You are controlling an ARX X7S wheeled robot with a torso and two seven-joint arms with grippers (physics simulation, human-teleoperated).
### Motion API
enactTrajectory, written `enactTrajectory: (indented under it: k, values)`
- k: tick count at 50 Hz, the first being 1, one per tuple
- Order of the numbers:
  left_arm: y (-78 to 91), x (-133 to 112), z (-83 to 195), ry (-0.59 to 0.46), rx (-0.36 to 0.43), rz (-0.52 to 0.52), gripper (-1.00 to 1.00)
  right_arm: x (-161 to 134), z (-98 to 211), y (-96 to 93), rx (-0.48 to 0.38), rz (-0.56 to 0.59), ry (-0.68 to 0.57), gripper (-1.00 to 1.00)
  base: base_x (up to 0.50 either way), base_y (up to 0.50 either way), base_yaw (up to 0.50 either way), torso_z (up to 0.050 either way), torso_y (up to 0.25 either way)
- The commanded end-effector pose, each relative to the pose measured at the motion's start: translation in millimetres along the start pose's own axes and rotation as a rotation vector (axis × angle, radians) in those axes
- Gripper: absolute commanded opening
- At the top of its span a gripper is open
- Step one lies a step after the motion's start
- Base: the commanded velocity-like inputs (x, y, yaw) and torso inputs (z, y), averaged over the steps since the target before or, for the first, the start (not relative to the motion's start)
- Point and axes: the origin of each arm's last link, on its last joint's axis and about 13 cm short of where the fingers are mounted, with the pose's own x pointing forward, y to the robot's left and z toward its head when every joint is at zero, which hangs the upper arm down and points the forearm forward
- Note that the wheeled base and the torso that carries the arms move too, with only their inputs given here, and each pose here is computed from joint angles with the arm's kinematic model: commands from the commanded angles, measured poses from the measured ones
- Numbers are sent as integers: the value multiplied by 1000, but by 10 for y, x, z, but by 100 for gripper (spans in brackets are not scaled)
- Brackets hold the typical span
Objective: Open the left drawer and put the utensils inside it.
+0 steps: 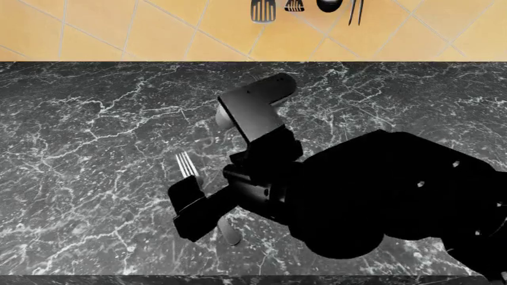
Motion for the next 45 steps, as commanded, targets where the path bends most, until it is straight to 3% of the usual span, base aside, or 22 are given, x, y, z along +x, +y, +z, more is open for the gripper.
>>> enactTrajectory:
  k: [1,23,45]
  values:
    - [-3,1,-2,0,1,-1,100,84,-17,-76,104,-19,16,100,0,0,0,0,0]
    - [-25,6,-16,3,-1,-9,100,278,-37,-195,130,-17,53,100,0,0,0,0,0]
    - [-31,13,-20,5,0,-11,100,523,-51,-274,92,-63,114,100,0,0,0,0,0]
